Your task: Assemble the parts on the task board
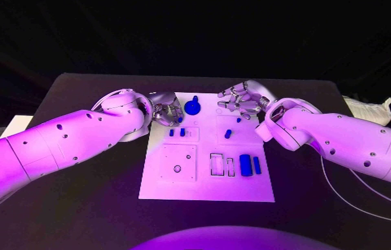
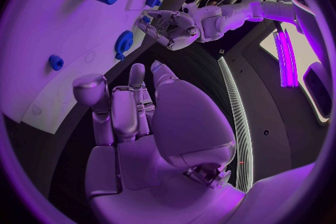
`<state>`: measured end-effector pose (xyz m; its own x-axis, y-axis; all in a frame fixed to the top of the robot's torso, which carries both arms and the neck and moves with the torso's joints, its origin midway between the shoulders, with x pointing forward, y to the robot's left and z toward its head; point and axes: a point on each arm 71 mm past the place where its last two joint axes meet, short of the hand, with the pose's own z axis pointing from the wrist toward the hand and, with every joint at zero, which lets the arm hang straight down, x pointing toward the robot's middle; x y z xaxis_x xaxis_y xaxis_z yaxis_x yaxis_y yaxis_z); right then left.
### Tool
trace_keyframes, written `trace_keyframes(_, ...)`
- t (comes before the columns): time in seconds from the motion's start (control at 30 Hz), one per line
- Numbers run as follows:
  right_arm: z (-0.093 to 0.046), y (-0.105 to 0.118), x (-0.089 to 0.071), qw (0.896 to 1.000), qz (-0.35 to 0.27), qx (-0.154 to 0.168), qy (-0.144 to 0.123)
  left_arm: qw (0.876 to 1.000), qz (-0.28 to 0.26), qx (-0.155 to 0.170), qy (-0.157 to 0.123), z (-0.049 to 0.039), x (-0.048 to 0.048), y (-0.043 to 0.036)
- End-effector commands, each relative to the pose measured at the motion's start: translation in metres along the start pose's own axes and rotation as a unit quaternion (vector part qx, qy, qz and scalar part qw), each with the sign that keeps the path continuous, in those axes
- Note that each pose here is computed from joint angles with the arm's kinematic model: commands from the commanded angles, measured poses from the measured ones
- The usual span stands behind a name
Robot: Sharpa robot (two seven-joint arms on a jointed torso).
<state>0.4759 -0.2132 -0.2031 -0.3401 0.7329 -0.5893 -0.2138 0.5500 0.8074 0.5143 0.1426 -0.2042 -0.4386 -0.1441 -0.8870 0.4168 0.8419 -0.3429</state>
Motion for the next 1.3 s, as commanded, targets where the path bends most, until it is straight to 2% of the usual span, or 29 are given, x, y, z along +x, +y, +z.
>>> trace_keyframes(0.03,0.000,0.000,0.002,1.000,-0.002,0.000,0.010,1.000,-0.004,0.008,-0.003,-0.0005,0.0007,-0.0020)
trace_keyframes(0.83,0.001,-0.002,0.001,1.000,-0.003,0.004,0.010,0.999,-0.014,0.011,-0.029,-0.0063,-0.0030,0.0025)
trace_keyframes(1.07,0.000,-0.007,-0.002,1.000,-0.014,0.011,0.010,0.999,-0.023,0.000,-0.038,-0.0123,-0.0062,0.0133)
trace_keyframes(1.2,-0.002,-0.008,-0.006,0.999,-0.043,0.006,0.009,0.995,-0.087,-0.015,-0.041,-0.0195,-0.0103,0.0253)
trace_keyframes(1.3,-0.006,-0.009,-0.009,0.998,-0.066,0.005,0.015,0.987,-0.154,-0.022,-0.050,-0.0265,-0.0141,0.0353)
